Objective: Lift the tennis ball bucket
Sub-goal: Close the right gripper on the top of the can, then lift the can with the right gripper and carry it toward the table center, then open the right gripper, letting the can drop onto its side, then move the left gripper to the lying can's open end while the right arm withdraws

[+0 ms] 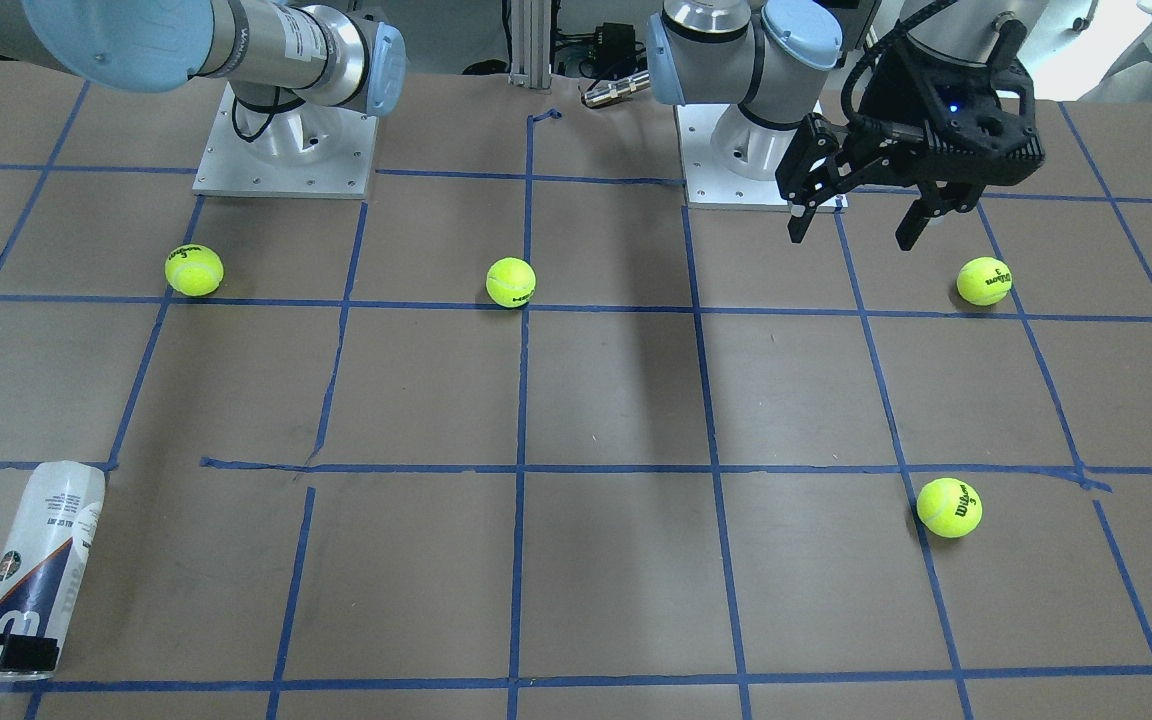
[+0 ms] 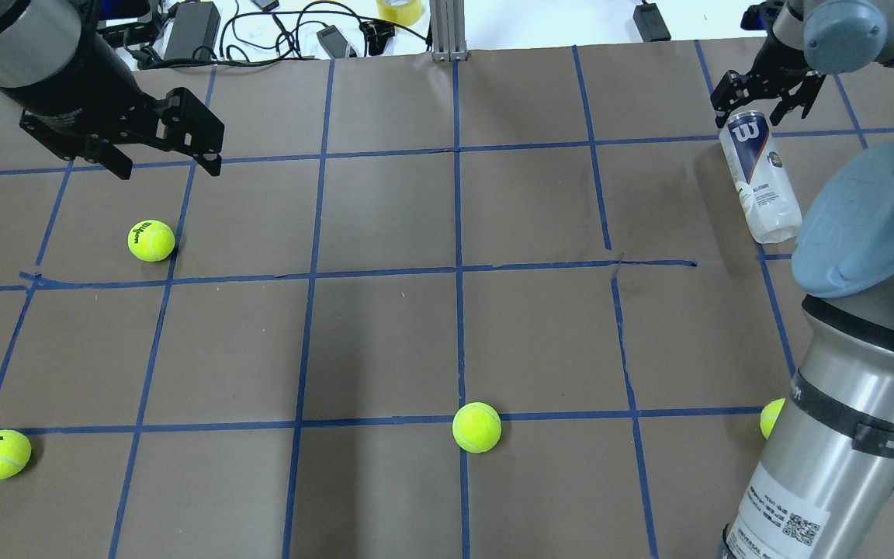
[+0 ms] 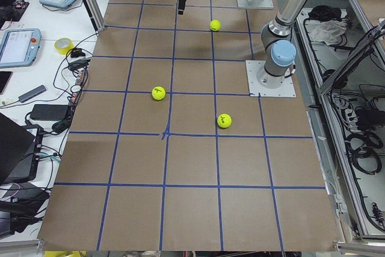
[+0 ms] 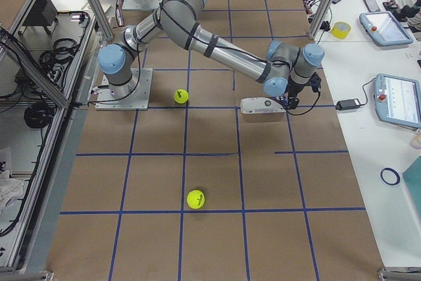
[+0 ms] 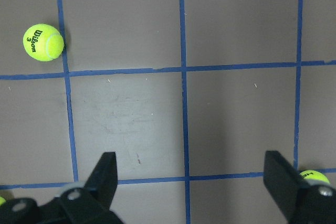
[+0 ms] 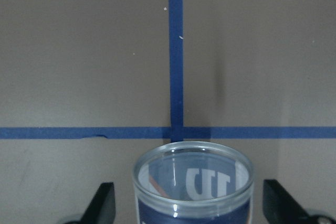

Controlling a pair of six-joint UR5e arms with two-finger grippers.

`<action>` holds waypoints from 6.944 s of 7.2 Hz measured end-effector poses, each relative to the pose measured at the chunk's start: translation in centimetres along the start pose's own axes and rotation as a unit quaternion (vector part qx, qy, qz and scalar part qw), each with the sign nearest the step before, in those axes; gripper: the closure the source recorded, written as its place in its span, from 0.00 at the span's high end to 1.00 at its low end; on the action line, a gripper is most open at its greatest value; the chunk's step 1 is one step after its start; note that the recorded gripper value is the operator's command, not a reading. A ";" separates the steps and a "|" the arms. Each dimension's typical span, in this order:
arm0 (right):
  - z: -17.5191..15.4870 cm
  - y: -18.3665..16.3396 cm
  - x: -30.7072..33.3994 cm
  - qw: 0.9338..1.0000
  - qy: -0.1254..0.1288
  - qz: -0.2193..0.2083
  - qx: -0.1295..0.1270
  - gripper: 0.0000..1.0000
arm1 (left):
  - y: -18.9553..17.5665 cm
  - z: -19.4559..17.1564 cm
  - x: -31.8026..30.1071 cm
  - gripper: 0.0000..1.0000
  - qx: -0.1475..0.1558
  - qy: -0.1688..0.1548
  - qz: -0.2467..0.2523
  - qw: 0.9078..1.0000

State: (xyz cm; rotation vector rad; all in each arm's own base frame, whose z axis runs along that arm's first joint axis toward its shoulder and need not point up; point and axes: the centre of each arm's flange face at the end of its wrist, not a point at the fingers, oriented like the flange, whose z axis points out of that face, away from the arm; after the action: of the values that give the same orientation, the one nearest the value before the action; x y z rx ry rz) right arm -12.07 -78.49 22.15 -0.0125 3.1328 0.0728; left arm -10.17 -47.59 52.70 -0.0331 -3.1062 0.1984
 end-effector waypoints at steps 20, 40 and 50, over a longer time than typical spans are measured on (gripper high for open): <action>-6.6 13.6 -50.4 0.864 0.032 -0.498 0.074 0.29 | -0.1 0.1 -0.1 1.00 0.000 0.000 0.005 1.000; -5.1 16.3 -53.6 0.732 0.014 -0.665 0.149 1.00 | -0.7 0.2 -0.9 1.00 0.001 0.016 -0.001 1.000; -21.7 14.7 -23.3 0.925 -0.018 -0.356 0.130 1.00 | -7.4 28.8 -1.0 1.00 -0.084 0.181 -0.038 0.979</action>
State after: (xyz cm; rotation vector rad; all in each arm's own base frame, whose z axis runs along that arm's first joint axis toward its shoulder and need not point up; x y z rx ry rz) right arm 10.92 -64.66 44.71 -1.1066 2.8553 -0.3370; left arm -10.13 -58.62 25.10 0.0406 -2.7445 -0.0656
